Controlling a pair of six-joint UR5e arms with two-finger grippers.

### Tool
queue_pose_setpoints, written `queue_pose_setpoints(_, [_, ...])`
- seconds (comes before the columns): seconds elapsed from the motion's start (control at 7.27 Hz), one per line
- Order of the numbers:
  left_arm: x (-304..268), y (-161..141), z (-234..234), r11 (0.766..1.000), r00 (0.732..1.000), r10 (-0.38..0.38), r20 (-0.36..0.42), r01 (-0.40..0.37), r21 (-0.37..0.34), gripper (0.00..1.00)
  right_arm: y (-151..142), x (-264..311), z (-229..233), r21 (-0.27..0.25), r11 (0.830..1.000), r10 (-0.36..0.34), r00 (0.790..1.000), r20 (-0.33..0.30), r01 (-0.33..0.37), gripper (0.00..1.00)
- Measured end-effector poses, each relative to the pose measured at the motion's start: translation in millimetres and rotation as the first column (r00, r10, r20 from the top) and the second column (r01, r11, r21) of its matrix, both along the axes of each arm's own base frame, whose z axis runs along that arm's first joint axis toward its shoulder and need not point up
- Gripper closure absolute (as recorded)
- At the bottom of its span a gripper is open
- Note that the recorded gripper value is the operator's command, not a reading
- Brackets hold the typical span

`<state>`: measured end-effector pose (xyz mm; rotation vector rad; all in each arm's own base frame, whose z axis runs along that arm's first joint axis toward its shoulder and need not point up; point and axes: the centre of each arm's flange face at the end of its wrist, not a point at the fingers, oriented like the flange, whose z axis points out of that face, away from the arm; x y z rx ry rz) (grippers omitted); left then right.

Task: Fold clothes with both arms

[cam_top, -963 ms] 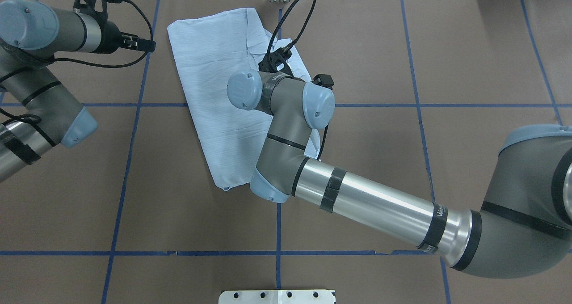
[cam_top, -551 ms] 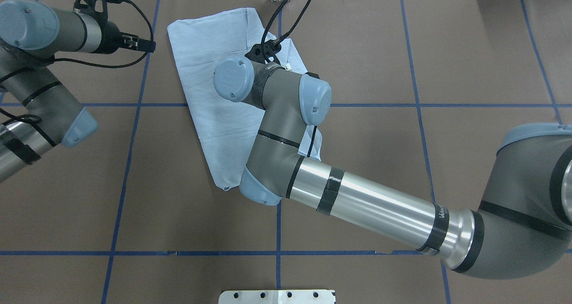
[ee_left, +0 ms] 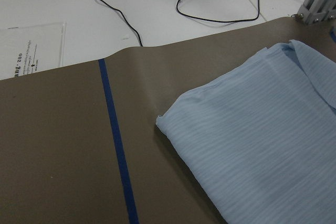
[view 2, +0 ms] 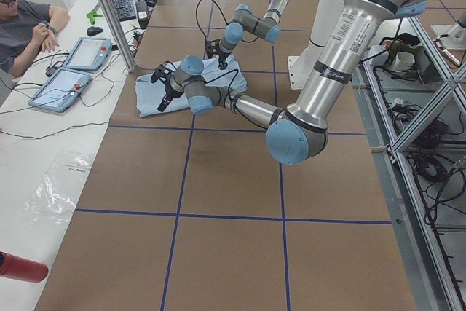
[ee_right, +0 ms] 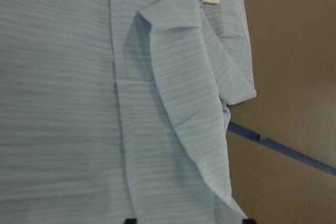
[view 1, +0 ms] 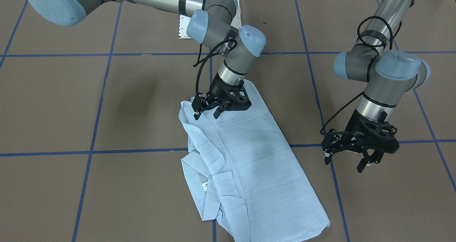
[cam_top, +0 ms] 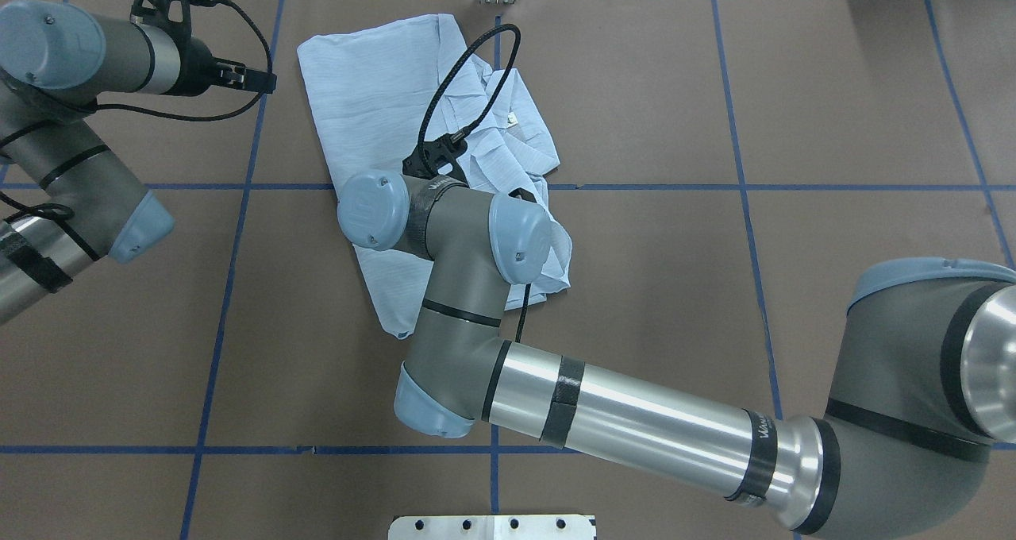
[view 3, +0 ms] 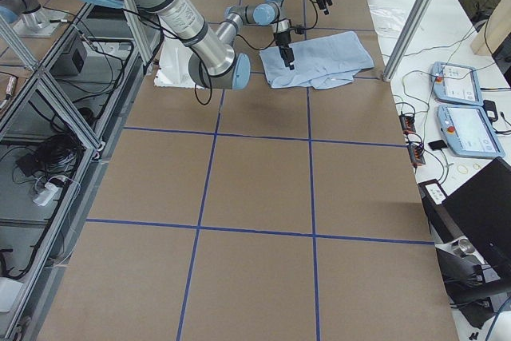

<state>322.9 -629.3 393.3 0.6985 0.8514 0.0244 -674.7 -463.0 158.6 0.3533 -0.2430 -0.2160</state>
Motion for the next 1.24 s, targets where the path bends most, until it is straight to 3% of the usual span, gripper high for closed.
queue_pose_setpoints(0.28, [-0.1,0.2,0.7,1.0,1.0,0.0,0.001,0.0,-0.001,0.0,10.1,-3.2,3.7,0.001,0.999,-0.042,0.998,-0.039,0.042,0.49])
queue_pose_setpoints(0.83, [-1.4,1.9,4.6,1.0,1.0,0.0,0.004,0.0,-0.005,0.0,29.1,-13.2,16.9,-0.005,0.997,-0.075,0.995,-0.058,0.075,0.49])
queue_pose_setpoints(1.1, [-1.6,2.2,4.5,1.0,1.0,0.0,0.003,0.0,-0.004,0.0,32.2,-14.8,27.1,-0.01,0.997,-0.08,0.994,-0.07,0.079,0.53])
queue_pose_setpoints(1.24, [-1.6,2.2,4.5,1.0,1.0,0.0,0.003,0.0,-0.004,0.0,32.8,-15.2,30.5,-0.012,0.997,-0.081,0.994,-0.074,0.08,0.64])
